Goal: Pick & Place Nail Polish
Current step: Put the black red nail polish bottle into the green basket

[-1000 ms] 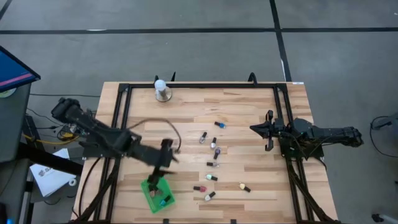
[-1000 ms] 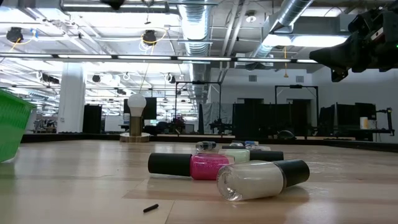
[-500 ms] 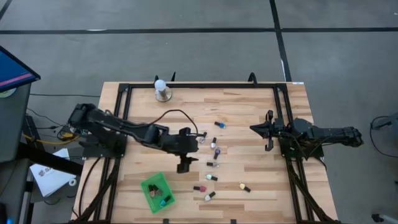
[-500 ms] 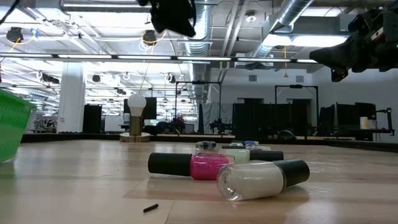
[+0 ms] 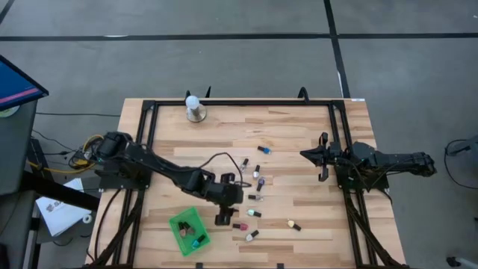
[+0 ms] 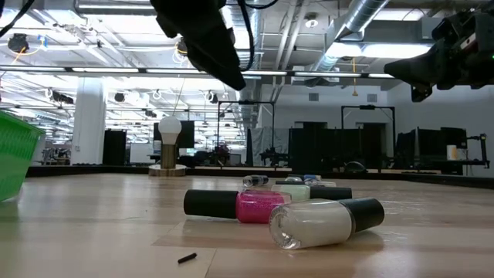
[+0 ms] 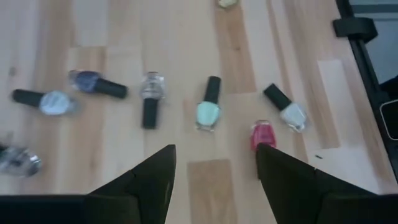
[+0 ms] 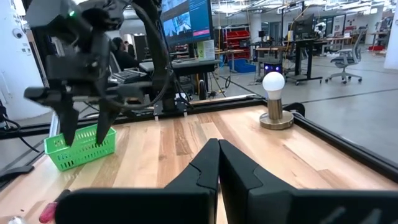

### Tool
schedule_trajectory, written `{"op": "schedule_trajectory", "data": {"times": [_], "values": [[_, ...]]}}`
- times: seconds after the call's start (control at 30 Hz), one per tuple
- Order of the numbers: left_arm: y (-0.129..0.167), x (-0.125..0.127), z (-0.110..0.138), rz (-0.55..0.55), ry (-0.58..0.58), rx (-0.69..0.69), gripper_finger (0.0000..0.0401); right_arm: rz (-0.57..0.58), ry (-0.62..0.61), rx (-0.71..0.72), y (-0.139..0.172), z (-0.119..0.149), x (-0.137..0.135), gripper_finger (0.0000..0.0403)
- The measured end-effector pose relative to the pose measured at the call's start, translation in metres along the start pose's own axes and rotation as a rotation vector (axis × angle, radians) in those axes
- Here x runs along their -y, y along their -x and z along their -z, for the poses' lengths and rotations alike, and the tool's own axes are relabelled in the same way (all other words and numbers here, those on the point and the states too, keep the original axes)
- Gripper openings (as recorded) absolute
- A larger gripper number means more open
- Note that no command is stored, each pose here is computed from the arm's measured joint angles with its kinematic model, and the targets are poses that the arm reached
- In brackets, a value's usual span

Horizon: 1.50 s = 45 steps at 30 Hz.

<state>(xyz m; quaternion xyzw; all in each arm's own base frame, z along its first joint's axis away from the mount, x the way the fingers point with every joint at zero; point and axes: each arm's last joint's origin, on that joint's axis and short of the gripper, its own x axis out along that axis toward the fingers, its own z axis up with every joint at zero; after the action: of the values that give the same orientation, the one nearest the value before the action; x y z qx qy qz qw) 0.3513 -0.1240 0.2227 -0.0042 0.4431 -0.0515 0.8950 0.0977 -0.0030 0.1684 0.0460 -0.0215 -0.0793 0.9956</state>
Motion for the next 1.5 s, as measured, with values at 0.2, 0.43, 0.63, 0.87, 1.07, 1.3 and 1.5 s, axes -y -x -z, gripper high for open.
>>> {"op": "schedule_trajectory", "data": {"times": [0.2,0.43,0.63,0.87,1.07,1.3,1.5], "values": [[-0.017,0.020,0.008,0.027,-0.034,-0.015,0.0219,0.000,-0.051,0.000,0.000,0.000,0.000,0.0000],[-0.052,0.041,0.016,0.055,0.011,0.028,0.0219,0.000,-0.070,0.000,0.000,0.000,0.000,0.0000],[-0.069,0.056,0.029,0.019,0.001,0.020,0.0219,0.000,-0.069,0.000,0.000,0.000,0.000,0.0000],[-0.080,0.068,0.043,0.016,-0.019,-0.019,0.0219,0.000,-0.070,0.000,0.000,0.000,0.000,0.0000],[-0.087,0.067,0.049,-0.020,-0.004,-0.036,0.0219,0.000,-0.070,0.000,0.000,0.000,0.000,0.0000],[-0.090,0.061,0.058,0.002,-0.001,-0.068,0.0194,0.000,-0.069,0.000,0.000,0.000,0.000,0.0000],[-0.090,0.059,0.061,0.005,-0.002,-0.079,0.0139,0.000,-0.070,0.000,0.000,0.000,0.000,0.0000]]}}
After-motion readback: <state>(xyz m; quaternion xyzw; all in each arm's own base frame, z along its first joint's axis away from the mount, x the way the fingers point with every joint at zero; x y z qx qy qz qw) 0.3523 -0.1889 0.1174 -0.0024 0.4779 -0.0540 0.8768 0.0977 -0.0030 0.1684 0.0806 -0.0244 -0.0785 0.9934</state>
